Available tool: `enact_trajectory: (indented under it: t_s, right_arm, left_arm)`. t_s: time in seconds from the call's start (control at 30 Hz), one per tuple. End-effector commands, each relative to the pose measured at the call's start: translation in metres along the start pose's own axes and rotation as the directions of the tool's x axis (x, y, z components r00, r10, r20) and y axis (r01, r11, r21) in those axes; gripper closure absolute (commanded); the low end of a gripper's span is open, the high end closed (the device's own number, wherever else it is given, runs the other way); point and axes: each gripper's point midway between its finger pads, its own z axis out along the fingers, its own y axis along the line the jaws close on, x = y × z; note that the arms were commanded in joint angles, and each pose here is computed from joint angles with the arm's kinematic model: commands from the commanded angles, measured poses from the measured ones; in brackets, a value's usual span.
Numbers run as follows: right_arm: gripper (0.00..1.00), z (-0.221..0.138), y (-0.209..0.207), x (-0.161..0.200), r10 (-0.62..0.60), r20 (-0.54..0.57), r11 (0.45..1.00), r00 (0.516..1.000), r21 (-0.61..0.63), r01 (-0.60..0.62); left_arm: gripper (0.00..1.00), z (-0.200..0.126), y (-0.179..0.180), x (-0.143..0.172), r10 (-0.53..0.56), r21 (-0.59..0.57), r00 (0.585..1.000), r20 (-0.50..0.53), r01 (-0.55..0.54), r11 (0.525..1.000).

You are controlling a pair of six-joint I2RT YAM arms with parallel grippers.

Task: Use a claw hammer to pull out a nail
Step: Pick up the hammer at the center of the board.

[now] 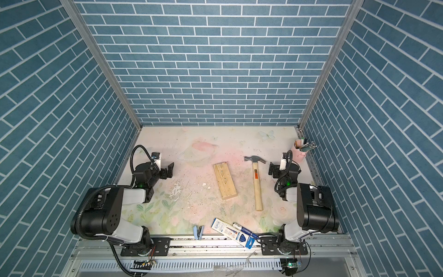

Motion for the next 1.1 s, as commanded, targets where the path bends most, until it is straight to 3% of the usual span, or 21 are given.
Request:
enact_trajectory:
  t_s: [0.0, 0.23, 0.33, 0.43, 0.63, 0.7, 0.73, 0.8, 0.9, 1.07]
  right_arm:
    - [0.01, 0.003, -0.003, -0.006, 0.015, 0.011, 1.000, 1.000, 0.012, -0.015]
    - [0.01, 0.001, -0.002, -0.007, 0.012, 0.020, 1.000, 1.000, 0.011, -0.012]
    - [0.02, -0.006, -0.011, -0.015, 0.023, 0.036, 0.997, 0.999, 0.069, -0.025]
    - [0.02, -0.016, -0.024, -0.024, 0.053, 0.020, 0.986, 0.998, 0.154, -0.056]
    - [0.02, -0.045, -0.063, -0.053, 0.218, -0.016, 0.896, 0.976, 0.400, -0.194]
    - [0.01, -0.058, -0.074, -0.061, 0.313, -0.010, 0.835, 0.950, 0.479, -0.270]
    - [0.01, -0.065, -0.080, -0.067, 0.372, 0.006, 0.792, 0.928, 0.519, -0.320]
    - [0.01, -0.071, -0.079, -0.077, 0.428, 0.007, 0.765, 0.904, 0.529, -0.367]
    - [0.01, -0.075, -0.067, -0.089, 0.470, 0.013, 0.777, 0.883, 0.467, -0.421]
    - [0.01, -0.078, -0.053, -0.101, 0.467, -0.051, 0.815, 0.883, 0.412, -0.408]
  left_arm:
    - [0.01, 0.001, -0.001, -0.004, 0.012, 0.005, 1.000, 0.010, -0.012, 1.000]
    - [0.01, 0.002, 0.007, -0.003, -0.013, -0.030, 1.000, 0.002, 0.013, 0.999]
    - [0.01, 0.002, 0.010, -0.003, -0.012, -0.048, 1.000, -0.001, 0.012, 0.999]
    - [0.01, -0.002, 0.021, -0.007, -0.031, -0.137, 1.000, 0.003, 0.031, 0.990]
    - [0.01, -0.038, 0.029, -0.044, 0.019, -0.320, 0.999, 0.038, -0.006, 0.947]
    - [0.01, -0.052, 0.030, -0.055, -0.033, -0.365, 0.997, 0.071, 0.057, 0.929]
    - [0.01, -0.057, 0.030, -0.060, -0.072, -0.362, 0.993, 0.091, 0.100, 0.927]
    - [0.01, -0.064, 0.029, -0.068, -0.180, -0.345, 0.975, 0.133, 0.216, 0.913]
    - [0.00, -0.063, 0.012, -0.084, -0.317, -0.243, 0.936, 0.154, 0.347, 0.906]
    - [0.01, -0.053, -0.039, -0.118, -0.381, -0.072, 0.922, 0.074, 0.386, 0.920]
